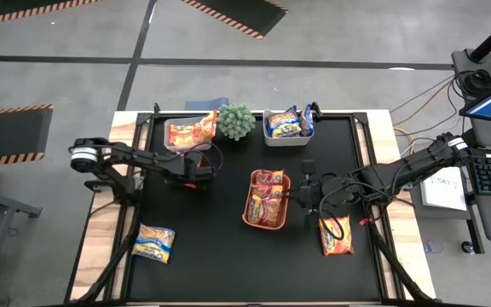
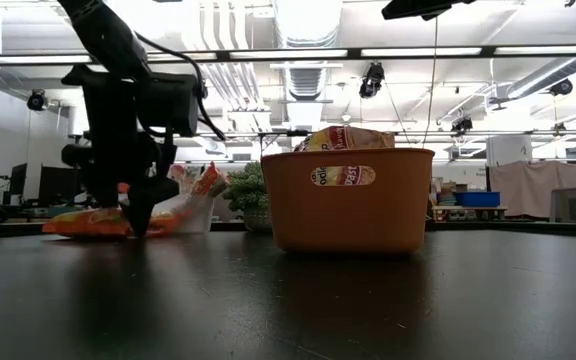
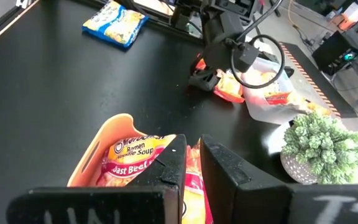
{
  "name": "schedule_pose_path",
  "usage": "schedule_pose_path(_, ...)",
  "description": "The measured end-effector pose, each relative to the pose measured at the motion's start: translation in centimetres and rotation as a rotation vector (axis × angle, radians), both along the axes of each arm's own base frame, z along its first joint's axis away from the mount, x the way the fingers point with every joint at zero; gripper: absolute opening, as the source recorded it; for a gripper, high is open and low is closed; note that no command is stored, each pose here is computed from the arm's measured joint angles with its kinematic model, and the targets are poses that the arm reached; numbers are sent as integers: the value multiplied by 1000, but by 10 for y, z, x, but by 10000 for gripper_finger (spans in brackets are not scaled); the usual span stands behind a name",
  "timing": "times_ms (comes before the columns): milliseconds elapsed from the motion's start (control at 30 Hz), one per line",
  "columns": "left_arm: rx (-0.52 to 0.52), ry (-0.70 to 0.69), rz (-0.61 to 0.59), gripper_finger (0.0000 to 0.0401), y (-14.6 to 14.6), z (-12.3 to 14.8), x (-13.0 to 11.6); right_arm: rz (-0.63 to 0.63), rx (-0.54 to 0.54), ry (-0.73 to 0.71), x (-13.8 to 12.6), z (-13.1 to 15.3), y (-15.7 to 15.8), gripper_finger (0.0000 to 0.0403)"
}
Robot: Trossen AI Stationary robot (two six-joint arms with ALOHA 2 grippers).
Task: Sort Maruchan noodles
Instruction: Put the orange noodle pack into the transparent bin
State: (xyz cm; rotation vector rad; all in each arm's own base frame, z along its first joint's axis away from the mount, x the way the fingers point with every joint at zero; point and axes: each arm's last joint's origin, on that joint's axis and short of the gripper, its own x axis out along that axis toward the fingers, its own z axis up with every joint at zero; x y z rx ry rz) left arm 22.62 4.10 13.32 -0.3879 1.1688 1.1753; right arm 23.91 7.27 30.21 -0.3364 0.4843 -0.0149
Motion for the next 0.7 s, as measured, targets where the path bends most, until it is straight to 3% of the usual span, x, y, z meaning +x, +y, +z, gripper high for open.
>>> schedule_pose_path(233, -9, -49, -7, 236, -1, 12, -3, -1, 1, 5, 0, 0, 0, 38)
schedule_pose_path(567, -23, -164, -64, 222, -2, 42, -5, -2, 1, 7, 0, -1, 0, 38)
schedule_pose_path(700, -10, -191, -74, 171, -2, 51, -9, -2, 2, 7, 0, -1, 0, 38)
